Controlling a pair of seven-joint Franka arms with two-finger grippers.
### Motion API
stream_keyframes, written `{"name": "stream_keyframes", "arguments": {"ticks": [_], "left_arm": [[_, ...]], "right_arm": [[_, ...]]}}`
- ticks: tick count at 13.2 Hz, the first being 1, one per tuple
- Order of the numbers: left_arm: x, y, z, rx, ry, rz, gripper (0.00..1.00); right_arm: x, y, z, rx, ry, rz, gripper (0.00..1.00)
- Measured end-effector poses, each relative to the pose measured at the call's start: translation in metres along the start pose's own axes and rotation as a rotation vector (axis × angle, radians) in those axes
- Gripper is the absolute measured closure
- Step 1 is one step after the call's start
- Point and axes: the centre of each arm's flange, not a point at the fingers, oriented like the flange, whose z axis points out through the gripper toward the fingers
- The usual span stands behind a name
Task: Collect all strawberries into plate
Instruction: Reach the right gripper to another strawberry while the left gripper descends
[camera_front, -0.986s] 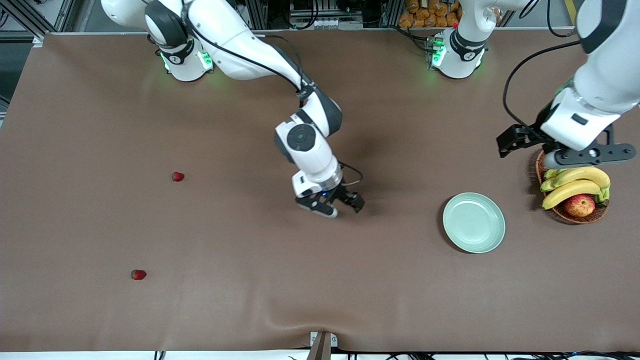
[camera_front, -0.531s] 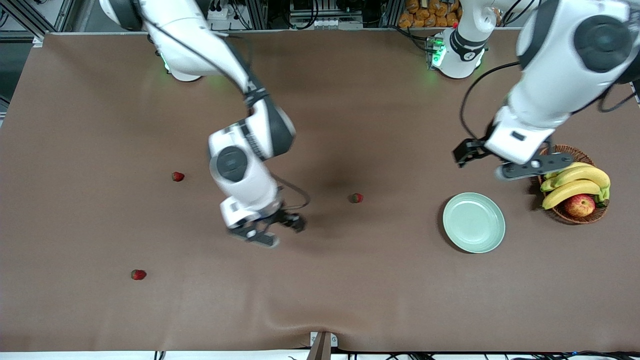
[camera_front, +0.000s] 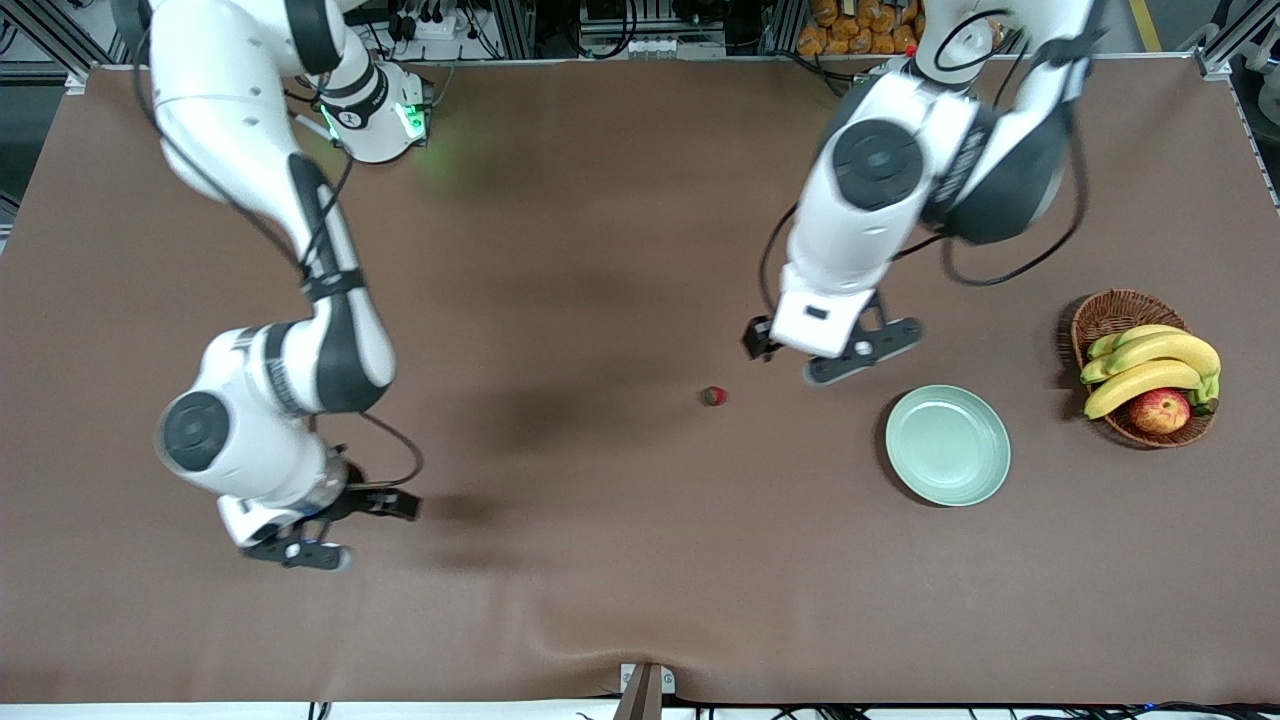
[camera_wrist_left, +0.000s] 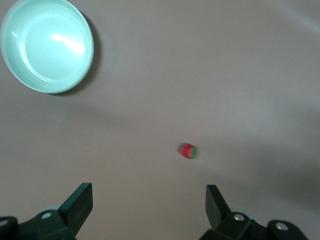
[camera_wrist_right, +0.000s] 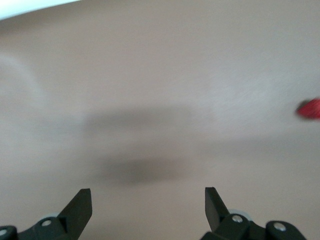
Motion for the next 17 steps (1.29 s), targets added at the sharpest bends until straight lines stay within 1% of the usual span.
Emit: {"name": "stream_keyframes", "arguments": {"ticks": [2, 3, 5, 9, 11, 14, 17], "left_arm": [[-0.004, 0.017, 0.032, 0.001, 0.001, -0.051, 0.0], [-0.005, 0.024, 0.05, 0.003, 0.0, -0.081, 0.0], [-0.009, 0.037, 0.085, 0.001, 0.003, -0.197, 0.0], [-0.037, 0.069, 0.157, -0.008, 0.007, -0.454, 0.0], [-0.042, 0.073, 0.171, -0.004, 0.006, -0.558, 0.0], [-0.039, 0.073, 0.171, -0.006, 0.009, -0.709, 0.0], [-0.032, 0.068, 0.185, 0.016, 0.012, -0.844, 0.0]], "right_arm": [[0.012, 0.054, 0.019, -0.019, 0.033, -0.109, 0.0], [0.015, 0.075, 0.028, -0.029, 0.037, -0.15, 0.0], [0.016, 0.098, 0.042, -0.04, 0.031, -0.242, 0.0], [0.021, 0.133, 0.061, -0.07, 0.08, -0.43, 0.0], [0.022, 0.149, 0.071, -0.066, 0.095, -0.476, 0.0], [0.021, 0.162, 0.081, -0.056, 0.102, -0.511, 0.0], [0.021, 0.173, 0.091, -0.045, 0.125, -0.556, 0.0]]}}
